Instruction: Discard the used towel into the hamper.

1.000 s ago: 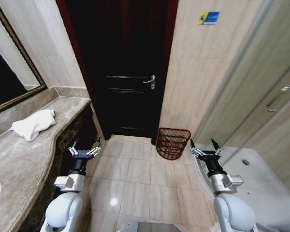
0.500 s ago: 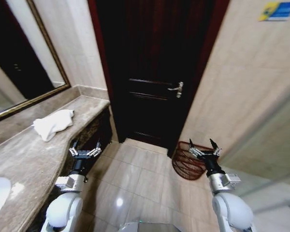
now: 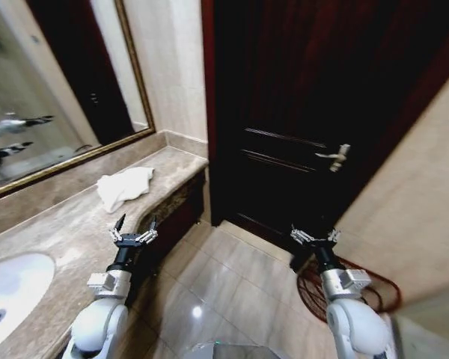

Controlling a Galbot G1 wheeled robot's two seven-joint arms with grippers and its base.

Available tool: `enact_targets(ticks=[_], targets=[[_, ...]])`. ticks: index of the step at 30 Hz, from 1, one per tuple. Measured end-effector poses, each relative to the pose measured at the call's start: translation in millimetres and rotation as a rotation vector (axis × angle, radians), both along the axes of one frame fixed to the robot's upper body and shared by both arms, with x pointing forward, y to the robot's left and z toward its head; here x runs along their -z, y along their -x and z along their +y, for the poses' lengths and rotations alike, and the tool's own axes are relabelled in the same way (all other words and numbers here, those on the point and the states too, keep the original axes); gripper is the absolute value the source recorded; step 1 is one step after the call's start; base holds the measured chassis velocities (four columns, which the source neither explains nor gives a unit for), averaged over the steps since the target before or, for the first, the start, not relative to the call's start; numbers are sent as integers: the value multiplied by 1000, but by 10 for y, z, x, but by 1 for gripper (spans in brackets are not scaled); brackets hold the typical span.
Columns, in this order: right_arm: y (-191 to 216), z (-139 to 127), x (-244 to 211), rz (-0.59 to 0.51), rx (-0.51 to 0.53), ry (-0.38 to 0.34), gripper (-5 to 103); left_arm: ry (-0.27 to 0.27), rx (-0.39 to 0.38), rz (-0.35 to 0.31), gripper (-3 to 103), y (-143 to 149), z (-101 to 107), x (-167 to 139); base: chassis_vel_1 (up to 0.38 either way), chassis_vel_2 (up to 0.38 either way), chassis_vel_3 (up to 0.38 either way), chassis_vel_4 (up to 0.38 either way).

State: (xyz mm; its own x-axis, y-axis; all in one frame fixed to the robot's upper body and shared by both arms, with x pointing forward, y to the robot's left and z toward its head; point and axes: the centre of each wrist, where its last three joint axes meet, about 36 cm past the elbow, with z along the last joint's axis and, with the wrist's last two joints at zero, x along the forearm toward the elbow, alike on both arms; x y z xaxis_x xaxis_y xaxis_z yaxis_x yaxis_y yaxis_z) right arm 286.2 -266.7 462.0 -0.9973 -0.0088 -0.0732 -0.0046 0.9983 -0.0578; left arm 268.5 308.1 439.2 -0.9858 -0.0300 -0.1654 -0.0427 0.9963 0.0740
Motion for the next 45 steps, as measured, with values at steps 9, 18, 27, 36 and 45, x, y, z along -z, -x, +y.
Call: enact_targets(ticks=[9,18,27,36,45], targets=[[-39,0,-13,1,-4,3,100,12,-19,-22,100,-43,13,60,-91,252,235,-91],[-3,6,26,-6,-3,-6,100,14,-23,-23,100,-39,4,68,-175,170,168,-175],[15,-3,51,-7,-3,-5,100,13,-38,20,100,-15,-12,-22,-43,40,40,-22],[-22,-46,167,2,-3,-5,100,83,-55,135,100,-237,-13,-505,7,-3,-4,4],[-40,-142,238,2,5,-2,100,97,-20,290,100,-752,219,-868,0,0,0,0]])
